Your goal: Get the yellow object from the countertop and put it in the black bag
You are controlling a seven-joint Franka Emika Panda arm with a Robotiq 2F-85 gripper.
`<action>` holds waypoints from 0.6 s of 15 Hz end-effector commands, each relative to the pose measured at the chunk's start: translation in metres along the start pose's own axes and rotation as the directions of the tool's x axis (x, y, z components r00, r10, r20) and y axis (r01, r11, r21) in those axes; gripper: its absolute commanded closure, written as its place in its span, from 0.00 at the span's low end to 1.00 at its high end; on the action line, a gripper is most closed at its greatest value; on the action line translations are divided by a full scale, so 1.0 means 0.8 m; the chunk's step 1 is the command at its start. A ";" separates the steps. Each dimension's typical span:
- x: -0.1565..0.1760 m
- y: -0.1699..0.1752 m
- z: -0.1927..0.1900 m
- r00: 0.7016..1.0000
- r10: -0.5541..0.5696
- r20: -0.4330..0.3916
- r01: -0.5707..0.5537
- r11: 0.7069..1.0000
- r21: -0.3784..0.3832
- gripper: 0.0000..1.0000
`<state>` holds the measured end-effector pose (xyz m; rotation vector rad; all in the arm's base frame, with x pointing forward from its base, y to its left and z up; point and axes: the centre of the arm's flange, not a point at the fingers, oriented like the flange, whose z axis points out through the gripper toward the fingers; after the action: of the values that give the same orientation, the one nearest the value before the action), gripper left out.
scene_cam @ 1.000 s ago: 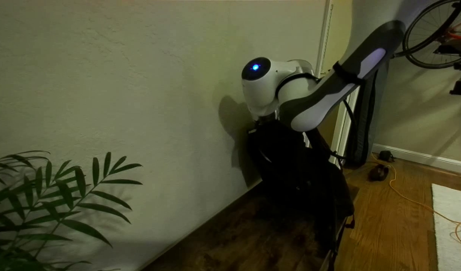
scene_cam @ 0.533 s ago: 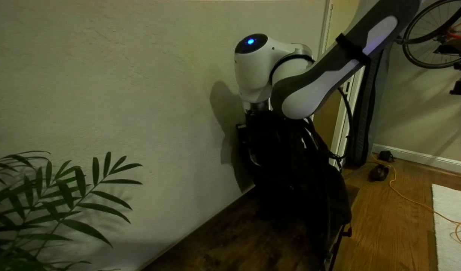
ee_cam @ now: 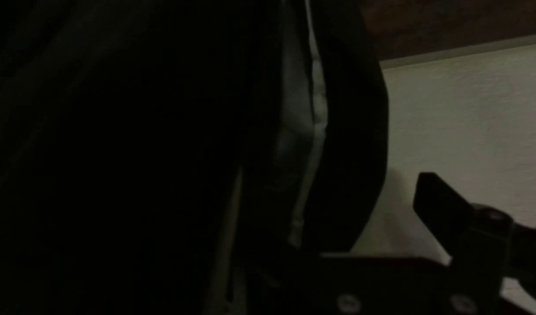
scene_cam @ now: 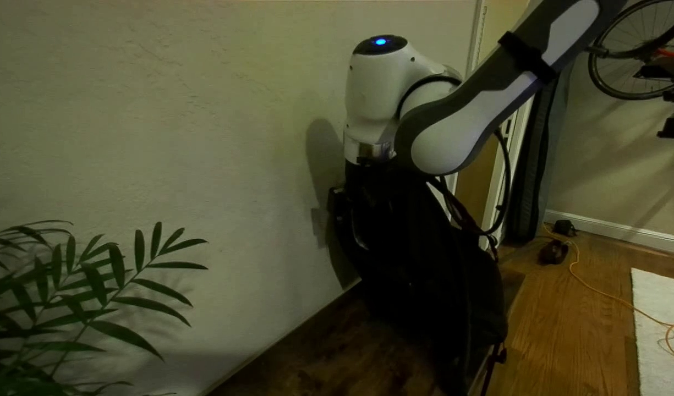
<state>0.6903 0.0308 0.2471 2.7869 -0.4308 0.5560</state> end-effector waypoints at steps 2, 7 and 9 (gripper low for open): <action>-0.024 0.001 0.003 0.989 -0.134 -0.068 0.143 0.979 0.146 0.00; -0.019 -0.022 -0.008 0.965 -0.220 -0.141 0.249 0.938 0.243 0.00; -0.016 -0.035 -0.019 0.956 -0.248 -0.155 0.283 0.918 0.278 0.00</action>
<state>0.6868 0.0514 0.2368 2.9551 -0.0320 0.7351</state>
